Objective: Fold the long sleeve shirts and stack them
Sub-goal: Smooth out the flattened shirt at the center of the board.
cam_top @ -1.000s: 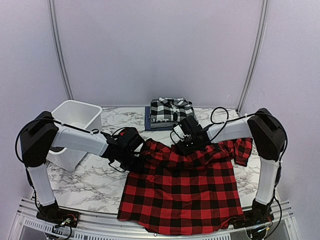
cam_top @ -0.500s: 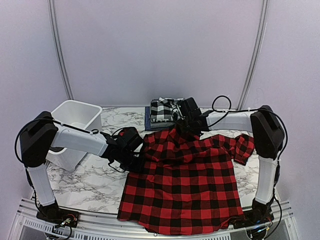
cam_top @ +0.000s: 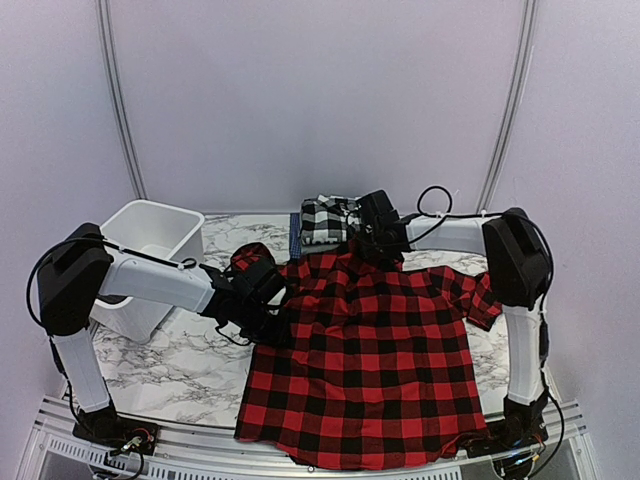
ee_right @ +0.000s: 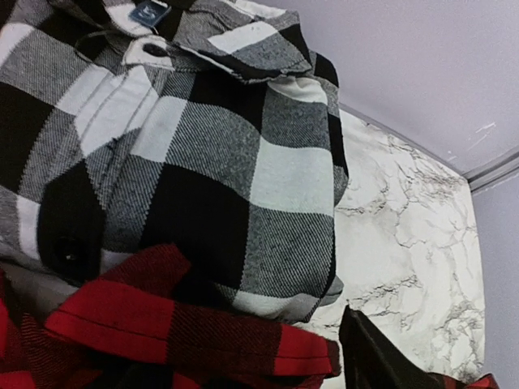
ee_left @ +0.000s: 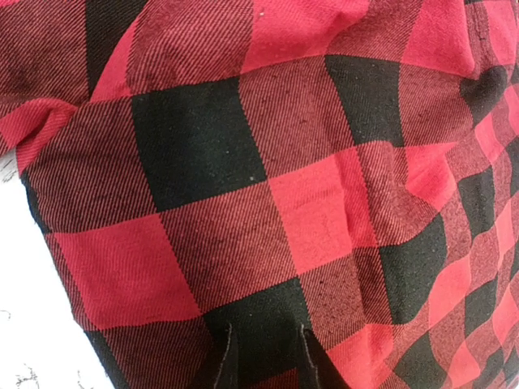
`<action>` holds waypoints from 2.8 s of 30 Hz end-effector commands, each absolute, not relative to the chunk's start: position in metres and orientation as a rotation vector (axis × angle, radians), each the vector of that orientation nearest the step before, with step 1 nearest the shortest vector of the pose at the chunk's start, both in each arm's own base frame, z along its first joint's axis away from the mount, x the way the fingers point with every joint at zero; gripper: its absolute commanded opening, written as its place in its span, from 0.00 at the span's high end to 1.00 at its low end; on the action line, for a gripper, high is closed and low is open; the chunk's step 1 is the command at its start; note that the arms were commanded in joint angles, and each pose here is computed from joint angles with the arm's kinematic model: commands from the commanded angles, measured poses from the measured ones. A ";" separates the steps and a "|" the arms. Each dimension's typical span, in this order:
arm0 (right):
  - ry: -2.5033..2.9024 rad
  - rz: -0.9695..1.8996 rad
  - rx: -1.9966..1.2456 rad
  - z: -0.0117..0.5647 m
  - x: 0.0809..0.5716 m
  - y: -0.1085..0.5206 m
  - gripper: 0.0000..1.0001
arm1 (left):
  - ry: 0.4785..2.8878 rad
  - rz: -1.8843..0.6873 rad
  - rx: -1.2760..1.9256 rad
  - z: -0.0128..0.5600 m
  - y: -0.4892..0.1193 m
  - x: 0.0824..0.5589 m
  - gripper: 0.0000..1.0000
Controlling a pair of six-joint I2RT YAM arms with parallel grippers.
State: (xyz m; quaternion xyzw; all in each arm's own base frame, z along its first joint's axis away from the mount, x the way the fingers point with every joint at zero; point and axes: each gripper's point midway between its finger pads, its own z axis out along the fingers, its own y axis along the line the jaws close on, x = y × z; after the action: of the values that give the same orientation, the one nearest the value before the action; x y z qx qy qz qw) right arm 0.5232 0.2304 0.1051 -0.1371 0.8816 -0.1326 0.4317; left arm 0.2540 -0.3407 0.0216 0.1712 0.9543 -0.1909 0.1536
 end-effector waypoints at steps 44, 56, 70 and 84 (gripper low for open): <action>2.278 0.358 0.240 0.146 0.387 0.122 0.60 | 2.763 -0.481 0.524 0.033 -0.323 0.253 0.71; 2.430 0.482 0.116 0.073 0.454 0.176 0.84 | 2.760 -0.485 0.525 0.036 -0.325 0.255 0.71; 2.539 0.278 0.253 0.010 0.510 0.108 0.85 | 2.738 -0.491 0.524 0.045 -0.330 0.261 0.71; 2.540 0.221 0.140 0.029 0.536 0.101 0.59 | 2.641 -0.394 0.305 0.087 -0.308 0.305 0.66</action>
State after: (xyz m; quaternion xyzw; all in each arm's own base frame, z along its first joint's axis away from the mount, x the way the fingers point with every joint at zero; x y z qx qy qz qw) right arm 0.5697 0.1205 0.0302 0.0540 0.9389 0.1133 0.3205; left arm 0.2671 -0.3289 0.0404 0.1685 0.9586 -0.1636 0.1612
